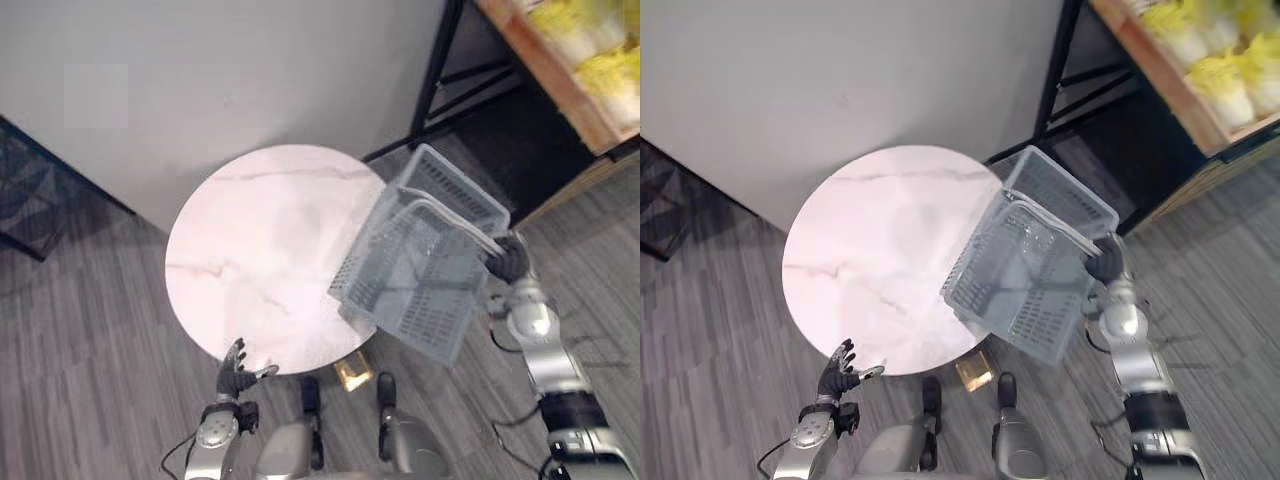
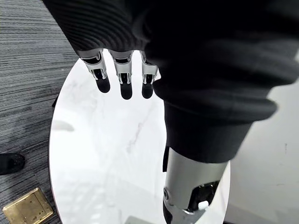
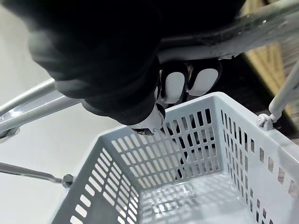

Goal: Pick vegetable in the basket

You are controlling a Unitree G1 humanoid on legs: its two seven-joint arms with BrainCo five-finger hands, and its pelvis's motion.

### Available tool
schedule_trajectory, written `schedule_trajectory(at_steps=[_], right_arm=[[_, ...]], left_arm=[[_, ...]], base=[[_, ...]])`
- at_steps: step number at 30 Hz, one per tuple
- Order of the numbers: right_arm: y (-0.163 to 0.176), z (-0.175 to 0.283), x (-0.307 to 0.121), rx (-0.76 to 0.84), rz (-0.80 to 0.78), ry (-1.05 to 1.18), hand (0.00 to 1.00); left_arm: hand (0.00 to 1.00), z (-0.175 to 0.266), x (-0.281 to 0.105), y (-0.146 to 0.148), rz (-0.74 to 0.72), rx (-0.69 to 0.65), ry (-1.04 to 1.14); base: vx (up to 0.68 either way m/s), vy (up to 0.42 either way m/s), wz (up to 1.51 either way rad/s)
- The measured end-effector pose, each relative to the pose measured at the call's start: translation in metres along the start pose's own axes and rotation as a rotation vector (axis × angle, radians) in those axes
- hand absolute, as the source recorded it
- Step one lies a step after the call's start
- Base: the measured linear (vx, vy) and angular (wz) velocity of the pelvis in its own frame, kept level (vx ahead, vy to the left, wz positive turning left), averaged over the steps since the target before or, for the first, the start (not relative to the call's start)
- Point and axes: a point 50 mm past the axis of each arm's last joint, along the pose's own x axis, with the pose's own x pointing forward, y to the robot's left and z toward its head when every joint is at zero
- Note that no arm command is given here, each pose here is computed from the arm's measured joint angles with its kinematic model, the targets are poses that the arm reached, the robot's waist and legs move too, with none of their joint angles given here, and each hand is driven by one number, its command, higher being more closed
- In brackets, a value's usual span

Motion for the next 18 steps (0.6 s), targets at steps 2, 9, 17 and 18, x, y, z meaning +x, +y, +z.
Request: schedule_trajectory(at_steps=[2,9,17,18], right_arm=[[0.0,-0.012,-0.01,0.047,0.002,0.047,1.0],[0.029,-0.046,-0.051,0.273,0.053,0.223,1.0],[0.064,-0.043,-0.063,0.438,0.056,0.277,1.0],[0.064,-0.044,-0.065,0.437,0.052,0.284,1.0]], left_arm=[[0.0,-0.006,-0.004,0.005,0.017,0.007,0.017],[0.0,-0.018,-0.01,0.011,0.045,0.002,0.064],[0.0,-0.015,-0.009,-0.005,0.042,-0.068,0.055],[0.0,-0.015,-0.009,-0.006,0.041,-0.071,0.056]], base=[[0.01,0.014,-0.29],[-0.01,0.016,-0.32],[-0.13,0.019,-0.35],[-0.14,-0.01,0.03]])
